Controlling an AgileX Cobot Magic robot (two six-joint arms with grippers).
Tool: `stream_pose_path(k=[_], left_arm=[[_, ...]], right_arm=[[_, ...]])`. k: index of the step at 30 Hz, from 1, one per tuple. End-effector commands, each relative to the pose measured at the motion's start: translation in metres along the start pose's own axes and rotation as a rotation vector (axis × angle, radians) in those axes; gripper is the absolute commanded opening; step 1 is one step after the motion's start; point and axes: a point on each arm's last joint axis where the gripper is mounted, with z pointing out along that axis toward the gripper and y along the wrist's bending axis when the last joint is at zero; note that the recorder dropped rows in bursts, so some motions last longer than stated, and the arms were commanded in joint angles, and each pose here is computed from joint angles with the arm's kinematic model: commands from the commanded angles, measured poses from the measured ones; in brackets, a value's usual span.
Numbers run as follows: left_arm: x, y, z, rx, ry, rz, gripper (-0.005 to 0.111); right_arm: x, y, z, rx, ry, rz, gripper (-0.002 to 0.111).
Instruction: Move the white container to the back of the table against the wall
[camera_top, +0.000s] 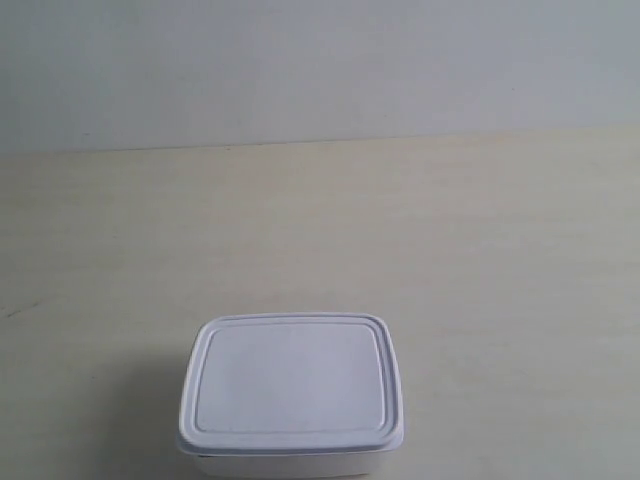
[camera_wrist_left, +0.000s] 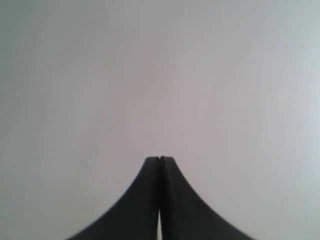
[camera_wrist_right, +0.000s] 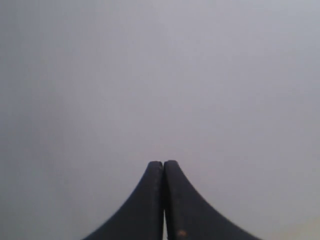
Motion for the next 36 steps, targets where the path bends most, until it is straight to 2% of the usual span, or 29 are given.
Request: stream_pose_path(k=[1,2,4,7,13,17,22,28,32,36], left_arm=[[-0.002,-0.018,0.000,0.175,0.029,-0.023,0.000],[-0.006,-0.025,0.003,0.208,0.080,-0.034,0.000],[-0.010,-0.032,0.012,0.232,0.173,-0.066,0.000],[-0.015,-0.045,0.028,0.335,0.302,-0.087,0.000],[0.000,-0.051,0.061,0.480,0.546,-0.202,0.000],[0.018,-0.045,0.074,0.508,0.677,-0.270,0.000],[0.030,-0.039,0.081,0.495,0.733,-0.310,0.000],[0.031,-0.034,0.095,0.465,0.714,-0.335,0.000],[0.023,-0.035,0.114,0.469,0.703,-0.341,0.000],[0.022,-0.044,0.132,0.460,0.736,-0.353,0.000]], right_arm=[[-0.018,0.032,0.006,-0.226,0.056,-0.041,0.000],[-0.023,0.044,0.010,-0.316,0.102,-0.057,0.000],[-0.029,0.056,0.020,-0.407,0.182,-0.046,0.000],[-0.036,0.069,0.038,-0.499,0.308,-0.007,0.000],[-0.025,0.076,0.078,-0.659,0.532,0.132,0.000],[-0.006,0.066,0.095,-0.670,0.636,0.197,0.000],[0.007,0.060,0.106,-0.683,0.686,0.236,0.000],[0.017,0.051,0.125,-0.625,0.733,0.267,0.000],[0.016,0.057,0.141,-0.615,0.743,0.244,0.000],[0.016,0.067,0.153,-0.593,0.752,0.217,0.000]])
